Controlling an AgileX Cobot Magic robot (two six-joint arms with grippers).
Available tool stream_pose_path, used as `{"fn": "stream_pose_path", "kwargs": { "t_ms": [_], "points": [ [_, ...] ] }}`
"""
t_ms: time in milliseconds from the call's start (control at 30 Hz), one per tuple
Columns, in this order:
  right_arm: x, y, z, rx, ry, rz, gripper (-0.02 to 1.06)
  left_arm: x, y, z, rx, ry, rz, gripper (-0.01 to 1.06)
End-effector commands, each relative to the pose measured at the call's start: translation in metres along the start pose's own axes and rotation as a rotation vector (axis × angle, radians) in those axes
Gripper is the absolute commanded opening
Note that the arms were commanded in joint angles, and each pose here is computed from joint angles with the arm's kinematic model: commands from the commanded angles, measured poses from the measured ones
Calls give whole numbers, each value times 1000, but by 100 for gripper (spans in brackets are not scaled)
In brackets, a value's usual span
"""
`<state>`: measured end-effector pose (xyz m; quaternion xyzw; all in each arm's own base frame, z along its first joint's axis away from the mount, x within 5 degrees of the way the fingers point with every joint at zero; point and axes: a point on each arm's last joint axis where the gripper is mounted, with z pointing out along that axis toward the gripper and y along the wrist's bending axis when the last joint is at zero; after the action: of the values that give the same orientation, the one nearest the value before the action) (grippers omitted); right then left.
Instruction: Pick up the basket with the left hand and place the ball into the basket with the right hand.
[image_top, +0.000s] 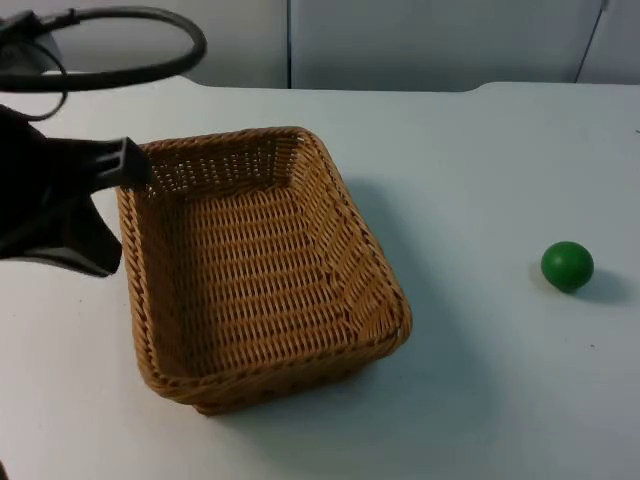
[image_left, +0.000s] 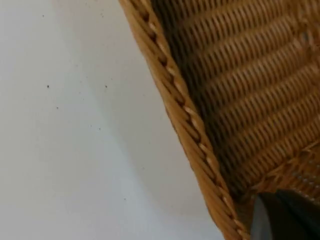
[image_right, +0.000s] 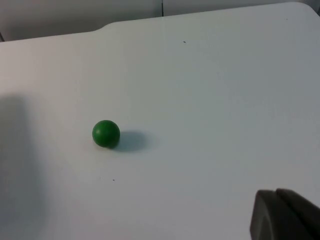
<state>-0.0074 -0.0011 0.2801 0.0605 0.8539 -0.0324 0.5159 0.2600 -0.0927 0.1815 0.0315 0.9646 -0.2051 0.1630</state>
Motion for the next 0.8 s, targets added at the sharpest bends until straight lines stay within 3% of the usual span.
{"fn": "stream_pose_path", "kwargs": {
  "t_ms": [0, 167, 267, 333, 367, 467, 700, 767],
  "points": [
    [0, 0, 1, 4, -9, 1, 0, -17, 0, 9, -28, -5, 55, 0],
    [0, 0, 1, 4, -9, 1, 0, -32, -6, 5, -19, -45, 73, 1],
    [0, 0, 1, 4, -9, 1, 0, -48, -12, -3, -11, -103, 92, 15],
    [0, 0, 1, 4, -9, 1, 0, -58, -16, -8, -5, -141, 77, 38],
    [0, 0, 1, 4, -9, 1, 0, -58, -16, -8, -5, -141, 77, 38],
    [0, 0, 1, 4, -9, 1, 0, -65, -17, -11, 0, -172, 10, 60],
    [0, 0, 1, 4, -9, 1, 0, -66, -13, 1, -14, -136, -23, 62],
    [0, 0, 1, 4, -9, 1, 0, -65, -7, 7, -57, -114, -36, 62]
  ]
}}
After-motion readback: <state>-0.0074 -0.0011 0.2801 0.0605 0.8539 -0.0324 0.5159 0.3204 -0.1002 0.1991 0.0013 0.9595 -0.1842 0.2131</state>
